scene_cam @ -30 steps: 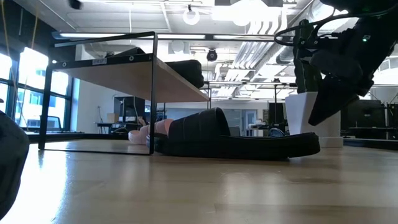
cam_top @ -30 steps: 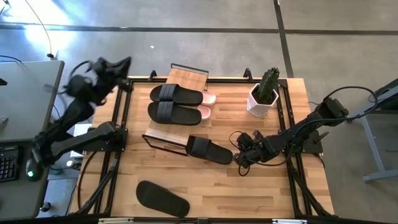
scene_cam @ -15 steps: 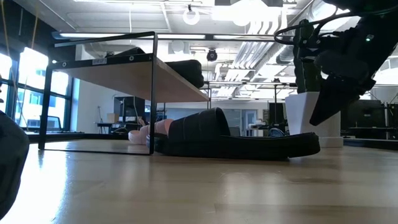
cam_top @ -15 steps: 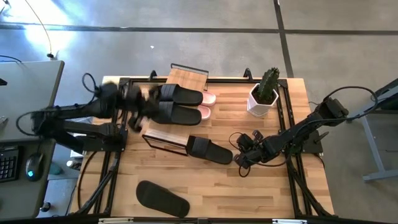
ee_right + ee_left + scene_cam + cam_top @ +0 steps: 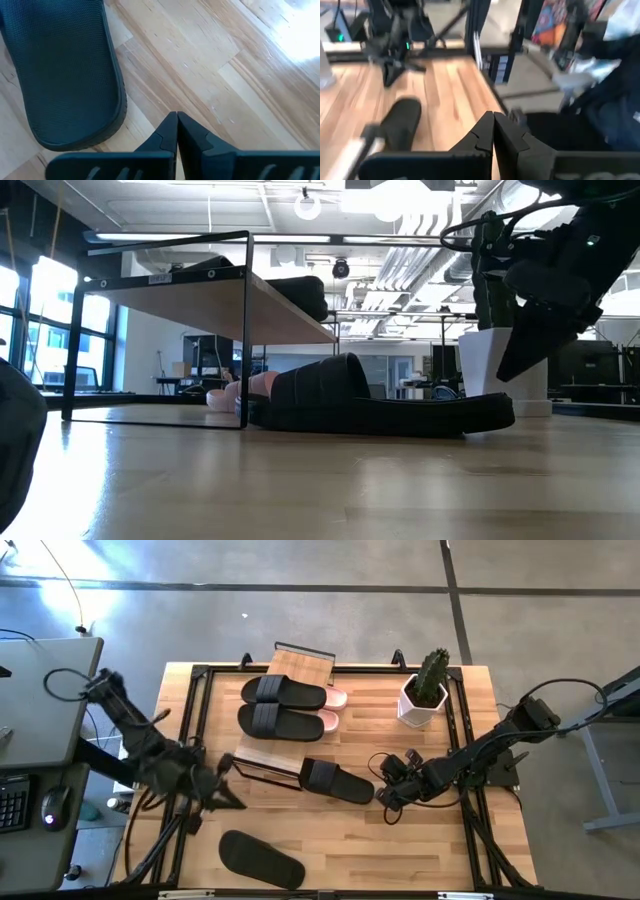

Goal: Pick and place slides into the shelf
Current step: Put the black slides under the shelf

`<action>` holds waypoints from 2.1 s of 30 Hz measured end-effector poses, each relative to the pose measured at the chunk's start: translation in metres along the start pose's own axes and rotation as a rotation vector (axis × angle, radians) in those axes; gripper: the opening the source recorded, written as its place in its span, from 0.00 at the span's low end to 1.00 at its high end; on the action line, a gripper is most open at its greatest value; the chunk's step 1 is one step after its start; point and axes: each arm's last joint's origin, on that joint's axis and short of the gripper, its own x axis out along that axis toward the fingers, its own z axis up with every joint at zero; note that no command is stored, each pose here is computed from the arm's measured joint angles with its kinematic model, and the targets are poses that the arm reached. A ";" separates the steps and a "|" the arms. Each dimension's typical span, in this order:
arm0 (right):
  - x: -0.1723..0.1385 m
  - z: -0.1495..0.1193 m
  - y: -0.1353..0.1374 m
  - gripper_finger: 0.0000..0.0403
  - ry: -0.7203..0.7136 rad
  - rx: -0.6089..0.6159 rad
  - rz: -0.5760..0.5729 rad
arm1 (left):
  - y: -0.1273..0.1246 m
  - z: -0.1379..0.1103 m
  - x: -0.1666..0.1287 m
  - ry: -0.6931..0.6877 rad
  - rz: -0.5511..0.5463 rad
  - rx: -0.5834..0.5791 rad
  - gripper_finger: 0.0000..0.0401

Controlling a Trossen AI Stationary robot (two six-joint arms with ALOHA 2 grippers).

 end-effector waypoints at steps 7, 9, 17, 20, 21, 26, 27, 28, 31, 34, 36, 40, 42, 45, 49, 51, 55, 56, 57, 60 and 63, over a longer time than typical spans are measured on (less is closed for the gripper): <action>0.000 0.000 0.000 0.00 -0.001 0.001 0.001 | -0.046 -0.015 -0.007 0.210 -0.004 0.141 0.00; 0.000 0.000 0.000 0.00 -0.001 0.001 0.002 | -0.056 -0.022 -0.003 0.287 0.002 0.201 0.00; 0.000 0.000 0.000 0.00 -0.005 -0.009 0.003 | -0.085 -0.066 0.021 0.694 0.013 0.329 0.00; 0.000 0.000 0.001 0.00 -0.006 -0.060 0.003 | -0.092 -0.082 0.031 0.852 -0.002 0.355 0.00; 0.000 0.000 0.001 0.00 -0.006 -0.077 0.004 | -0.094 -0.087 0.034 0.897 0.000 0.368 0.00; 0.000 0.001 0.001 0.00 -0.015 -0.126 -0.001 | -0.100 -0.097 0.043 1.052 0.081 0.434 0.00; 0.000 0.001 0.000 0.00 -0.022 -0.132 -0.006 | -0.102 -0.096 0.044 1.071 0.104 0.433 0.00; 0.000 0.001 0.000 0.00 -0.029 -0.134 -0.011 | -0.103 -0.095 0.044 1.086 0.127 0.427 0.00; 0.000 0.002 0.000 0.00 -0.050 -0.135 -0.025 | -0.105 -0.089 0.046 1.095 0.193 0.414 0.00; 0.000 0.003 0.000 0.00 -0.070 -0.152 -0.039 | -0.106 -0.085 0.045 1.097 0.213 0.394 0.00; 0.000 0.003 -0.001 0.00 -0.079 -0.152 -0.046 | -0.107 -0.084 0.045 1.104 0.205 0.379 0.00; 0.000 0.004 -0.001 0.00 -0.103 -0.182 -0.064 | -0.109 -0.084 0.045 1.138 0.167 0.343 0.00; 0.000 0.004 -0.001 0.00 -0.117 -0.199 -0.075 | -0.109 -0.085 0.044 1.151 0.158 0.336 0.00; 0.000 0.005 -0.001 0.00 -0.140 -0.244 -0.086 | -0.108 -0.085 0.044 1.152 0.151 0.362 0.00; -0.002 0.006 0.004 0.00 -0.182 -0.275 -0.066 | -0.106 -0.082 0.046 1.033 0.215 0.511 0.00; -0.005 0.004 0.009 0.00 -0.203 -0.274 -0.037 | -0.106 -0.081 0.046 0.983 0.231 0.609 0.00; -0.011 0.002 0.015 0.00 -0.306 -0.348 -0.054 | -0.115 -0.084 0.037 0.961 0.197 0.678 0.00; -0.012 0.002 0.017 0.00 -0.316 -0.375 -0.050 | -0.117 -0.086 0.033 0.957 0.193 0.700 0.00; -0.013 0.002 0.019 0.00 -0.322 -0.401 -0.044 | -0.119 -0.087 0.029 0.961 0.190 0.715 0.00; -0.014 0.001 0.020 0.00 -0.328 -0.461 -0.043 | -0.126 -0.091 0.021 0.928 0.219 0.693 0.00; -0.014 0.001 0.020 0.00 -0.329 -0.462 -0.042 | -0.134 -0.102 0.020 0.895 0.245 0.723 0.00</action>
